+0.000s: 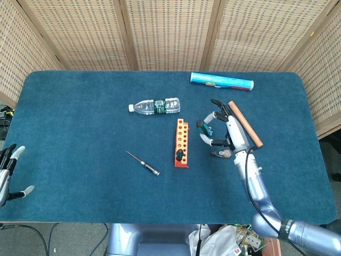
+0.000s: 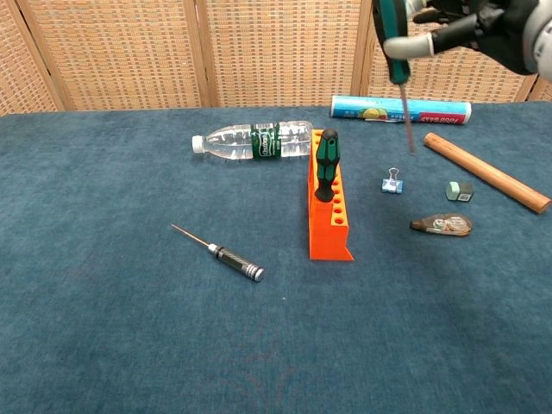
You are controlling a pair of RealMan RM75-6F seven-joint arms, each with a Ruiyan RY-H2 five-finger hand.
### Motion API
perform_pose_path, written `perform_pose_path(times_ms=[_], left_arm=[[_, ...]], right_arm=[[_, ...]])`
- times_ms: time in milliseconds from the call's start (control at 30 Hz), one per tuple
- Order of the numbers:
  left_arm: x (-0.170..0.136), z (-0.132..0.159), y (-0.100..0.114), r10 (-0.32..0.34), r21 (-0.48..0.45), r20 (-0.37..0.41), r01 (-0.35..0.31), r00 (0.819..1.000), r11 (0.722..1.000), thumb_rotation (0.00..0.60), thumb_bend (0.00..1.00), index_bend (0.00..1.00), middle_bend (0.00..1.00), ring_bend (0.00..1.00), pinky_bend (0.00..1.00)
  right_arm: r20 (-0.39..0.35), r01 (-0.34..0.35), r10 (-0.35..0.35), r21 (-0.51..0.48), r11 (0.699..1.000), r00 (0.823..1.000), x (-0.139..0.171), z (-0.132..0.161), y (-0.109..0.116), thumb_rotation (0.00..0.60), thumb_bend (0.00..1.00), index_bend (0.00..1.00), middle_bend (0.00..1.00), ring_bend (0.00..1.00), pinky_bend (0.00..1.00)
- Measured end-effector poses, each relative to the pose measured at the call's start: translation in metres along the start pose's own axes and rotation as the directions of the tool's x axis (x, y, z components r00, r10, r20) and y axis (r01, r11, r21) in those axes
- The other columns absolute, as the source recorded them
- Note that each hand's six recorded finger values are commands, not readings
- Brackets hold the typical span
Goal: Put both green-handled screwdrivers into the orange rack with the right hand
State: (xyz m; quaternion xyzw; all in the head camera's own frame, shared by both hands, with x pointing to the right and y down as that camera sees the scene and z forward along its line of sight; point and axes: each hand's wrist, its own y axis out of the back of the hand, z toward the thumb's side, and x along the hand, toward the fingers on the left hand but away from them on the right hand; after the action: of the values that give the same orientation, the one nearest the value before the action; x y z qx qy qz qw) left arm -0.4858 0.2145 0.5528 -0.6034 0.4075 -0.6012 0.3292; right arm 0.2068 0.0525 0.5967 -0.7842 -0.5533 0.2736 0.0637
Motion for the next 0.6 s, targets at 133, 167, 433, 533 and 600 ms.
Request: perform_pose_path(times_ms=[133, 167, 433, 533, 600], left_arm=[[0.002, -0.001, -0.001, -0.003, 0.002, -0.007, 0.003, 1.000, 1.000, 0.600, 0.00, 0.00, 0.00, 0.00, 0.00], [0.002, -0.001, -0.001, -0.004, 0.003, -0.009, 0.004, 1.000, 1.000, 0.600, 0.00, 0.00, 0.00, 0.00, 0.00], [0.004, -0.002, -0.003, -0.008, 0.004, -0.016, 0.009, 1.000, 1.000, 0.600, 0.00, 0.00, 0.00, 0.00, 0.00], [0.004, -0.002, -0.003, -0.007, 0.005, -0.017, 0.007, 1.000, 1.000, 0.600, 0.00, 0.00, 0.00, 0.00, 0.00], [0.004, -0.002, -0.002, -0.007, 0.002, -0.017, 0.007, 1.000, 1.000, 0.600, 0.00, 0.00, 0.00, 0.00, 0.00]], right_arm=[[-0.025, -0.014, 0.011, -0.156, 0.988, 1.000, -0.019, 0.012, -0.008, 0.600, 0.36, 0.66, 0.09, 0.00, 0.00], [-0.031, -0.020, 0.015, -0.186, 0.982, 0.999, -0.023, 0.014, -0.011, 0.600, 0.36, 0.67, 0.09, 0.00, 0.00], [-0.050, -0.056, 0.043, -0.312, 0.948, 0.998, -0.051, 0.024, -0.038, 0.600, 0.36, 0.67, 0.09, 0.00, 0.00], [-0.032, -0.059, 0.052, -0.326, 0.943, 0.998, -0.054, 0.019, -0.044, 0.600, 0.36, 0.67, 0.09, 0.00, 0.00], [-0.021, -0.063, 0.059, -0.326, 0.943, 0.998, -0.054, 0.015, -0.048, 0.600, 0.36, 0.67, 0.09, 0.00, 0.00]])
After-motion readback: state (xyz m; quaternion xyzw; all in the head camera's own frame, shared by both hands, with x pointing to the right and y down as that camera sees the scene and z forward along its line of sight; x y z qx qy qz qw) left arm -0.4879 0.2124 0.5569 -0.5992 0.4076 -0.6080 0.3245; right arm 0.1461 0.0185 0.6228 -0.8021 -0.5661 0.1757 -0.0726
